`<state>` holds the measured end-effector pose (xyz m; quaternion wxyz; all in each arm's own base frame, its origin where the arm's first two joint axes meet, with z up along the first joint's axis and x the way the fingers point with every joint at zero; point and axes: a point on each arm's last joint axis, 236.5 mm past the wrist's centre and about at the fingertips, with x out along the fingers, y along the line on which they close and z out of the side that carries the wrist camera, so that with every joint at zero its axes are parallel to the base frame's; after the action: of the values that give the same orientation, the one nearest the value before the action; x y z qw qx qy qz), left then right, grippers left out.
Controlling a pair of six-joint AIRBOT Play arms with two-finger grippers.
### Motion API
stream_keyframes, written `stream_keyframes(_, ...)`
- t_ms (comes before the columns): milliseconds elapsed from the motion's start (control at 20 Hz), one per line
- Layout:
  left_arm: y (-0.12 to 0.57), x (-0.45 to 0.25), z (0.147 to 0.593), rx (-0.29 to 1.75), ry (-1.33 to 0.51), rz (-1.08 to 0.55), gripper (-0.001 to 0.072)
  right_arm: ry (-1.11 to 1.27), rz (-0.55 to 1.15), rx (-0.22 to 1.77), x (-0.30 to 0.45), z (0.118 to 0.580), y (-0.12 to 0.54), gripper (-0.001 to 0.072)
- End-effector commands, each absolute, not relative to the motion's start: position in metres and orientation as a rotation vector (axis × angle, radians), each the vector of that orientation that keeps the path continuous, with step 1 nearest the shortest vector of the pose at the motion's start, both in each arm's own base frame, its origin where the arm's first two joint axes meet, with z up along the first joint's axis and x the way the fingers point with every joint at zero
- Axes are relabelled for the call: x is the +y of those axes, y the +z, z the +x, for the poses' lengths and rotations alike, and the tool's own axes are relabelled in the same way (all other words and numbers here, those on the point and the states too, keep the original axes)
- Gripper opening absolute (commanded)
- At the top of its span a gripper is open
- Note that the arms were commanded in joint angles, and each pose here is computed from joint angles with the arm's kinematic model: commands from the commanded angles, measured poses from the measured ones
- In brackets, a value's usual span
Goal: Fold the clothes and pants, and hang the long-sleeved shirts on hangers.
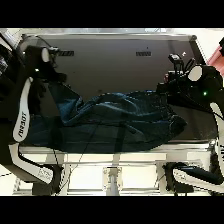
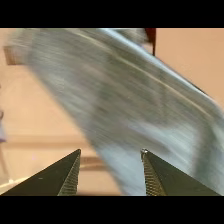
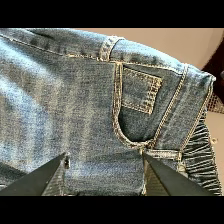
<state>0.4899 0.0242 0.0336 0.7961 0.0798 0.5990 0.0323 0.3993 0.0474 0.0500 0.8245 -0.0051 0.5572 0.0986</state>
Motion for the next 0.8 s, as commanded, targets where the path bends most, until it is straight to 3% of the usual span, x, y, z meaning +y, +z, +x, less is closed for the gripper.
stream_keyframes(0,0.026,0.083,0.514,1.199,0.145,0.074,0.0441,0.211,-0.006,1.186,0.048,0.399,0.050,0.0517)
stream_keyframes(250,-0.009,0.111,0.552,1.157,0.118,-0.137,0.0485,0.219,0.005,1.188,0.051,0.398,0.050,0.0517)
stream_keyframes(450,-0.032,0.089,0.585,1.114,-0.060,-0.309,0.0480,0.218,0.017,1.186,0.052,0.399,0.050,0.0516)
stream_keyframes(750,-0.083,0.100,0.567,1.242,-0.085,-0.198,0.0480,0.218,0.017,1.189,0.052,0.399,0.048,0.0516)
